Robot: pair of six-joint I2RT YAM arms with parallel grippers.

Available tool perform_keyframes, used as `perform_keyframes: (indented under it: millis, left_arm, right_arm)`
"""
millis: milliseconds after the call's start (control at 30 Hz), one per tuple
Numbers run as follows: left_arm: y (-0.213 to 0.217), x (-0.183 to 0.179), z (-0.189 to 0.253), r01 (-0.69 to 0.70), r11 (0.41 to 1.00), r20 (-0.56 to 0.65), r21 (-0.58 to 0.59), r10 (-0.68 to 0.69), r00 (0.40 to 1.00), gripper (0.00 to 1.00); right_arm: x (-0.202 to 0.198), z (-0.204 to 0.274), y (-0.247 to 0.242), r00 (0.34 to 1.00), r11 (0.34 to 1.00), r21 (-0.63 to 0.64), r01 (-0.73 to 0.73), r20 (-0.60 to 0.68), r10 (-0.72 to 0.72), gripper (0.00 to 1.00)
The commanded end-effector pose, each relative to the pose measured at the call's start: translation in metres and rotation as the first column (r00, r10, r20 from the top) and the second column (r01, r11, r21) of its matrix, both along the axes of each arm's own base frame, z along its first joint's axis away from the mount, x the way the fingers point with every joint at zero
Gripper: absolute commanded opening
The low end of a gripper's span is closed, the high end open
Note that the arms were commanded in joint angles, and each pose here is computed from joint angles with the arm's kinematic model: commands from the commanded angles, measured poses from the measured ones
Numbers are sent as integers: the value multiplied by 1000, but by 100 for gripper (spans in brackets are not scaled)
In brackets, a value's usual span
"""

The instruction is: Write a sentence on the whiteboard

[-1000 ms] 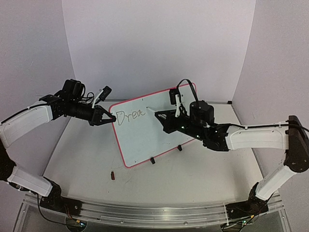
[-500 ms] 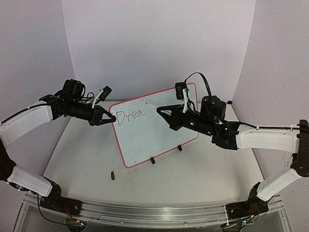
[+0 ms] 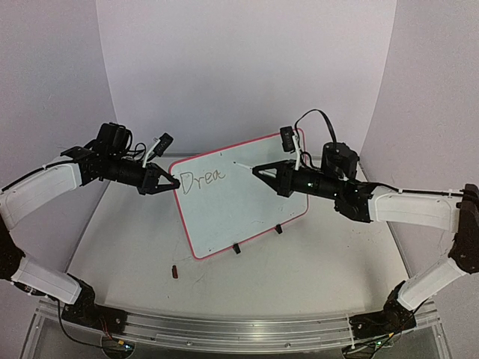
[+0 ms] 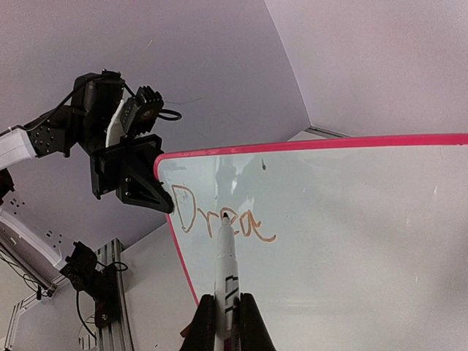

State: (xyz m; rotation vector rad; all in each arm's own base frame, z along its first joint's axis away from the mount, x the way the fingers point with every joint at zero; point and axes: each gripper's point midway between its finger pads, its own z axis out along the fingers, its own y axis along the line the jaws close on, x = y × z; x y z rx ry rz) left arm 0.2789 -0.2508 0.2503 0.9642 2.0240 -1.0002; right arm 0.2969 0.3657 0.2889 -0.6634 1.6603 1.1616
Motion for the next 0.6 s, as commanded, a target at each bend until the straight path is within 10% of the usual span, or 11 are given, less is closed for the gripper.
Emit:
perform_keyframes:
  millis: [0,567]
  left_arm:
    - [0,-2,-5,8,1000,0,30,-8,1000,0]
    - [-1,0,-8,11,999,-9,34,-10,1000,0]
  right_arm:
    - [3,-4,7,1000,1000,-2,-21,-17,21,0]
    - [27,-12,24,999,999,-46,13,-30,-14,0]
